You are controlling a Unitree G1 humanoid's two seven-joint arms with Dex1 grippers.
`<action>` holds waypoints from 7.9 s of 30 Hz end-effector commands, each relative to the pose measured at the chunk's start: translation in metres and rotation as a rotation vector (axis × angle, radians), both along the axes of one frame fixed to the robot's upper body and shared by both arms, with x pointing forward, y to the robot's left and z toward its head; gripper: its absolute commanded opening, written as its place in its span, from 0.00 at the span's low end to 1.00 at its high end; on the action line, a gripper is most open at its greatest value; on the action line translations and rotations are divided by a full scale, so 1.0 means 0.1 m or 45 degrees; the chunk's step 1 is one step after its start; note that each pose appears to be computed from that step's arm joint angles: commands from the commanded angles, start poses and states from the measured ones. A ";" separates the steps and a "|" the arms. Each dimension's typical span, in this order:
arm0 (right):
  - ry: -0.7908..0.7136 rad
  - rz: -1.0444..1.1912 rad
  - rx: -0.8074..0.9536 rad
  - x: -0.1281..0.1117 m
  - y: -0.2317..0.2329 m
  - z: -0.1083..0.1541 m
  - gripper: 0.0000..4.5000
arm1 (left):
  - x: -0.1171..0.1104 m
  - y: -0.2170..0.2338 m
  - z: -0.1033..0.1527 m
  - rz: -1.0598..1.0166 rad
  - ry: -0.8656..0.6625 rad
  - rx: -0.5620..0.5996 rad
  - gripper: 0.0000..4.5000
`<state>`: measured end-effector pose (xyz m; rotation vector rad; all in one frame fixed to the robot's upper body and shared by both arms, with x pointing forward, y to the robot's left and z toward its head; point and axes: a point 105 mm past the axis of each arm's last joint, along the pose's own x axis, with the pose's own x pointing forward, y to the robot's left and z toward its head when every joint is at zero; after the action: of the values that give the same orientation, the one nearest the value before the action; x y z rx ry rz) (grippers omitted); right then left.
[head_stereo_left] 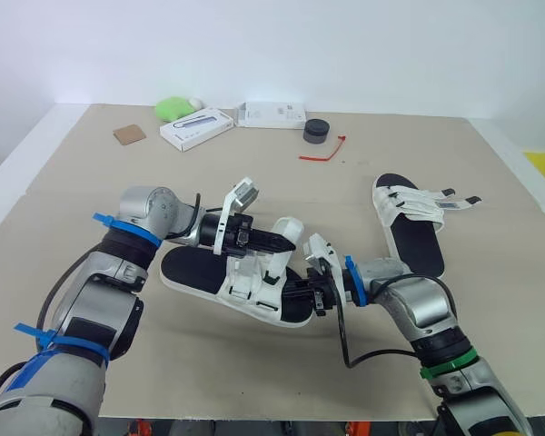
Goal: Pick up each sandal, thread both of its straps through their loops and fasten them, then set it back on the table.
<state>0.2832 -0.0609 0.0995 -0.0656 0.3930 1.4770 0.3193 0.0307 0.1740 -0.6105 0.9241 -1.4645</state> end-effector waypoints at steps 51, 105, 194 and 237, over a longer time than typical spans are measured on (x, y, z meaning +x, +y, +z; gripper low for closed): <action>0.093 -0.061 -0.104 -0.03 -0.04 -0.28 0.00 | -0.27 -0.10 -0.09 0.076 0.231 -0.100 0.02; 0.092 -0.073 -0.102 -0.01 -0.06 -0.28 0.00 | -0.60 0.26 -0.24 -0.009 -0.761 -0.161 0.02; 0.093 -0.084 -0.079 0.00 -0.04 -0.27 0.00 | -0.50 0.27 -0.31 -0.502 -1.687 -0.191 0.02; 0.091 -0.078 -0.060 0.05 0.00 -0.22 0.00 | -1.24 0.90 0.22 -0.545 -0.582 0.037 0.86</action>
<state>0.2870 -0.0553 0.0966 -0.0438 0.3963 1.4628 0.2007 0.1253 0.1809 0.0467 0.7371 -1.8664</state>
